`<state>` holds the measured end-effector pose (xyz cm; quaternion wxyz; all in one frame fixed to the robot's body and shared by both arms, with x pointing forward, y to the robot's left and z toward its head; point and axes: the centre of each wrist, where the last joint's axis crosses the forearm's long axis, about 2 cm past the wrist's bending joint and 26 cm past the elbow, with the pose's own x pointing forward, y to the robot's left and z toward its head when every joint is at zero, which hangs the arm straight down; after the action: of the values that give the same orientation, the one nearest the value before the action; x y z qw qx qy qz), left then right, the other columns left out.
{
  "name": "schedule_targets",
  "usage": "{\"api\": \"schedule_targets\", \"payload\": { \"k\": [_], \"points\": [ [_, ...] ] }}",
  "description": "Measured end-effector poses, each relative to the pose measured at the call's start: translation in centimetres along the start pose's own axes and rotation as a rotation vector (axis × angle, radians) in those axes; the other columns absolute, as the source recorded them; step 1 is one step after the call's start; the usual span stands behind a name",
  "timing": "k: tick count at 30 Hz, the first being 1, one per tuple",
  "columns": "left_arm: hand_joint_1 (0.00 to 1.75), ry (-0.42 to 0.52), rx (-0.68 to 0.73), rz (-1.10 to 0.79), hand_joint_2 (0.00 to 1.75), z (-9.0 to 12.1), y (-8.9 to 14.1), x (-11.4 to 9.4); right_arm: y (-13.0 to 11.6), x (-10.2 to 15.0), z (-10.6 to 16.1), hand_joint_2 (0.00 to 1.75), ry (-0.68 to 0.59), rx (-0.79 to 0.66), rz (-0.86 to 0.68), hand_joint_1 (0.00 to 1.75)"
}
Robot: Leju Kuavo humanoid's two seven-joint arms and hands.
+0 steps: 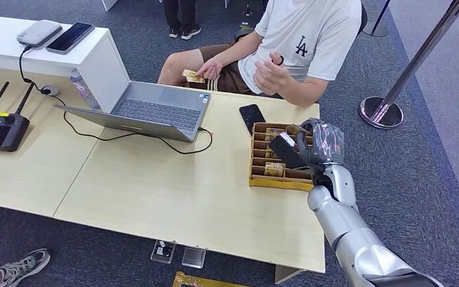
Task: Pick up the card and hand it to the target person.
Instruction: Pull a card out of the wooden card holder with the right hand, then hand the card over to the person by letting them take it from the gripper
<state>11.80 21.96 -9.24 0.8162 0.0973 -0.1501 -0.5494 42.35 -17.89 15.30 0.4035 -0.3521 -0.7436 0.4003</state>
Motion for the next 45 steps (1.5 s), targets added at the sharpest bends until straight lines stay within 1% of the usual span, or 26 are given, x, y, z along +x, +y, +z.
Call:
{"api": "schedule_targets", "payload": {
  "k": [3, 9, 12, 15, 17, 18, 19, 21, 22, 29, 39, 43, 45],
  "points": [
    [0.0, -0.001, -0.008, -0.003, 1.75, 0.0, 0.0, 0.0, -0.4, 2.4, -1.2, 1.75, -0.094, -0.107, -0.085, 1.75],
    [0.0, -0.016, -0.004, -0.003, 1.75, 0.0, 0.2, 0.1, -1.2, 6.8, -2.4, 1.75, -0.183, -0.219, -0.205, 1.75],
    [0.0, -0.028, -0.002, -0.002, 1.75, 0.0, 0.3, 0.1, -1.5, 8.3, -2.6, 1.75, -0.223, -0.25, -0.228, 1.75],
    [0.0, -0.029, -0.002, -0.002, 1.75, 0.0, 0.2, 0.1, -1.8, 9.3, -2.7, 1.75, -0.254, -0.269, -0.238, 1.75],
    [0.0, -0.026, -0.015, -0.004, 1.75, 0.0, 0.2, 0.1, -1.9, 9.8, -2.8, 1.75, -0.266, -0.275, -0.243, 0.97],
    [0.0, -0.025, -0.023, -0.005, 1.75, 0.0, 0.2, 0.1, -2.0, 10.0, -2.8, 1.75, -0.269, -0.276, -0.246, 0.55],
    [0.0, -0.023, -0.032, -0.005, 1.31, 0.0, 0.1, 0.1, -2.0, 10.2, -2.8, 1.75, -0.27, -0.275, -0.248, 0.11],
    [0.0, -0.022, -0.04, -0.005, 0.44, 0.0, 0.1, 0.1, -2.0, 10.4, -2.8, 1.75, -0.27, -0.27, -0.247, 0.01],
    [0.0, -0.021, -0.041, -0.005, 0.0, 0.0, 0.1, 0.1, -1.9, 10.5, -2.8, 1.75, -0.269, -0.267, -0.245, 0.0],
    [0.0, -0.004, -0.044, -0.007, 0.0, -0.1, 0.4, -0.1, -1.7, 10.8, -2.6, 1.75, -0.259, -0.254, -0.24, 0.0],
    [0.0, -0.014, -0.048, -0.009, 0.0, -0.1, 0.4, 0.3, -1.6, 10.3, -2.4, 1.75, -0.234, -0.249, -0.217, 0.0],
    [0.0, -0.014, -0.042, -0.008, 0.0, 0.0, 0.4, 0.3, -1.6, 9.1, -2.0, 0.0, -0.205, -0.248, -0.178, 0.0],
    [0.0, -0.013, -0.039, -0.007, 0.0, 0.0, 0.3, 0.3, -1.6, 7.9, -1.6, 0.0, -0.18, -0.245, -0.151, 0.0]
  ]
}}
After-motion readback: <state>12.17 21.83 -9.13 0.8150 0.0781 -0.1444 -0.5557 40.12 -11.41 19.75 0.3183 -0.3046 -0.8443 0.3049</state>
